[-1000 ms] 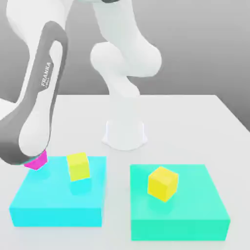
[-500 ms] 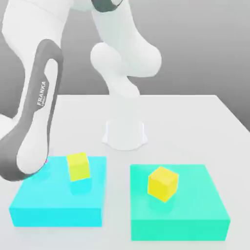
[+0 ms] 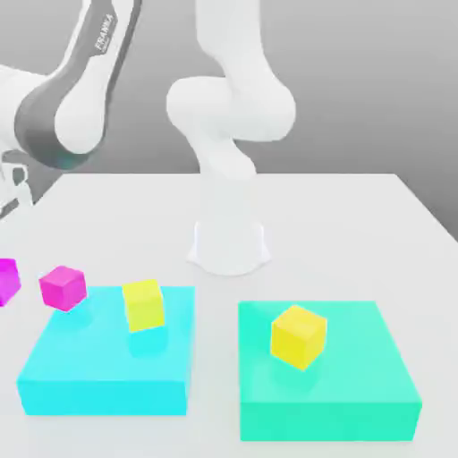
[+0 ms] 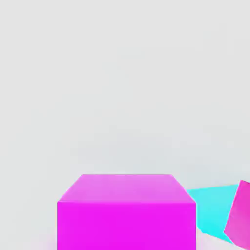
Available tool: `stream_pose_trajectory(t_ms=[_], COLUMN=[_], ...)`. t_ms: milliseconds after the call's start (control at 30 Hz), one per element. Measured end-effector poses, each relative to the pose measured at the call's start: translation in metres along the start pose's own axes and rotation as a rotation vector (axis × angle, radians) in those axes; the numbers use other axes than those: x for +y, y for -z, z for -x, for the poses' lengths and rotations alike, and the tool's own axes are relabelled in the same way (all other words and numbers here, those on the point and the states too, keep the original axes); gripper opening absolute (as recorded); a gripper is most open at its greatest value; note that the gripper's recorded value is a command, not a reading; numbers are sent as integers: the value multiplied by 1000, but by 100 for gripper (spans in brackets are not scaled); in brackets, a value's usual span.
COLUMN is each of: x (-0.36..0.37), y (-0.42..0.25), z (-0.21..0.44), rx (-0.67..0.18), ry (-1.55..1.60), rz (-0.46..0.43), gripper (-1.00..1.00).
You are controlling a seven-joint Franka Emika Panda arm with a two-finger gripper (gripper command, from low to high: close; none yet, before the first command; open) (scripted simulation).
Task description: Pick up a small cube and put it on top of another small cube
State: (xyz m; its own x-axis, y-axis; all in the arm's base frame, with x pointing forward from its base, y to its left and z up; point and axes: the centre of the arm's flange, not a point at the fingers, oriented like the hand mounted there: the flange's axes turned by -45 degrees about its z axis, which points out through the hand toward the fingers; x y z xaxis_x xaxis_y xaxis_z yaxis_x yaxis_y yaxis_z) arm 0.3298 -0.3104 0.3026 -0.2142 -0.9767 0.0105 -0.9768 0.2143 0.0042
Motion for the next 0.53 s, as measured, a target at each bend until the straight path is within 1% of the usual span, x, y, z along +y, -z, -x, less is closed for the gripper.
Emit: stream_pose_trajectory(t_ms=[233,400,433,533], x=[78,85,86,86], y=[10,-43,-50,-50], z=[14,16,16,16], rx=[-10,-11,-11,-11], ry=[-206,-228,-229,-229], rz=[-5,-5,-5,-5], gripper=[-100,-100,100,100])
